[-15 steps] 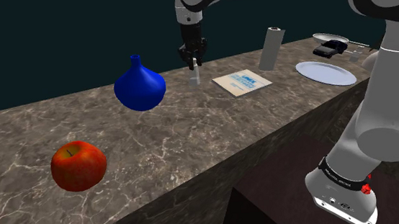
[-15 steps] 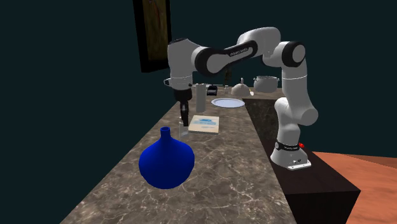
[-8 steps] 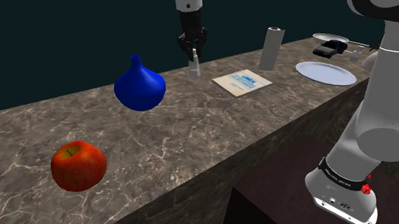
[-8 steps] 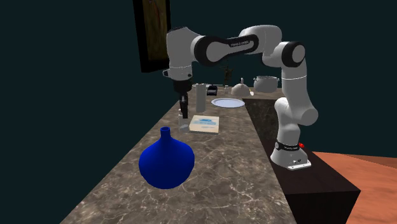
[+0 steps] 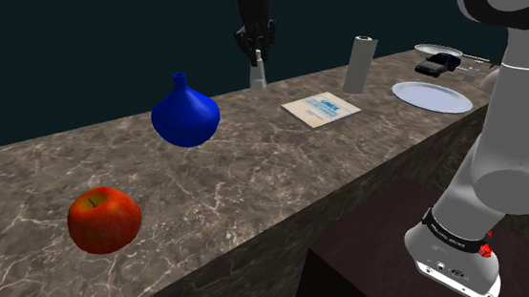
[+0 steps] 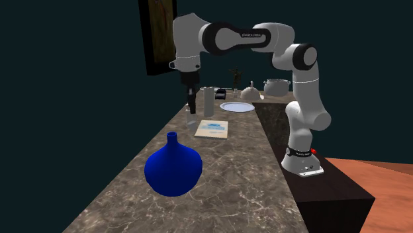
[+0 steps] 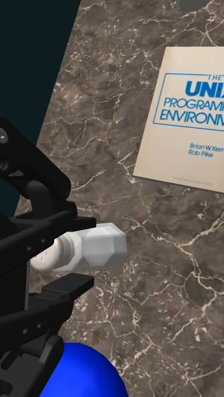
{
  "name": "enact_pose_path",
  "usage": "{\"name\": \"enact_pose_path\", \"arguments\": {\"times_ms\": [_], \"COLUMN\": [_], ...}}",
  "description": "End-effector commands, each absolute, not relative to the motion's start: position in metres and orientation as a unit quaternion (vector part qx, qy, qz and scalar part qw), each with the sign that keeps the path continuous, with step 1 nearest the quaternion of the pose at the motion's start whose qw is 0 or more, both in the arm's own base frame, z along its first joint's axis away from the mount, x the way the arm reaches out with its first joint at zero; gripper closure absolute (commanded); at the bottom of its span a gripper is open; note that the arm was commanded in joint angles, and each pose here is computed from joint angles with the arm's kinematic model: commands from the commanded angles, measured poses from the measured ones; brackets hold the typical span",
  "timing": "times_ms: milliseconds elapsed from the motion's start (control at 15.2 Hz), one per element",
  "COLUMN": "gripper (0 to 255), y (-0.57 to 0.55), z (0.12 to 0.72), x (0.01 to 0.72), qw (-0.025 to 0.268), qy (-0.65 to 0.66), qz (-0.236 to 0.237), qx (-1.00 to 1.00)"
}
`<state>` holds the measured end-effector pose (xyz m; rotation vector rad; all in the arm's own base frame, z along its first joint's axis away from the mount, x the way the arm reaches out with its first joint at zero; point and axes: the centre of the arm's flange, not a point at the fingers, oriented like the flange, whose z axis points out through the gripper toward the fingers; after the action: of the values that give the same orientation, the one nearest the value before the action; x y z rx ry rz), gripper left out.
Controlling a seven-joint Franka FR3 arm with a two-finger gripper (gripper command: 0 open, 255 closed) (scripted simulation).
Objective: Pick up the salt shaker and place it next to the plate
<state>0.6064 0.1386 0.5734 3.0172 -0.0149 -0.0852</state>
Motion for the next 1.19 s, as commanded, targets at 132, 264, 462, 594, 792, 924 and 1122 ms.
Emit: {"name": "enact_pose_path", "arguments": {"times_ms": [132, 264, 462, 594, 792, 924, 1122], "gripper": [255, 255, 255, 255, 255, 255, 255], "y": [0.139, 0.139, 0.139, 0.139, 0.139, 0.120, 0.093], "z": [0.594, 0.604, 0.620, 0.631, 0.642, 0.642, 0.642], "x": [0.608, 0.608, 0.608, 0.608, 0.608, 0.588, 0.560], "qw": [0.062, 0.062, 0.062, 0.062, 0.062, 0.062, 0.062], "qy": [-0.005, -0.005, -0.005, -0.005, -0.005, -0.005, -0.005], "qz": [-0.028, -0.028, -0.028, -0.028, -0.028, -0.028, -0.028], "qx": [0.998, 0.998, 0.998, 0.998, 0.998, 0.998, 0.998]}}
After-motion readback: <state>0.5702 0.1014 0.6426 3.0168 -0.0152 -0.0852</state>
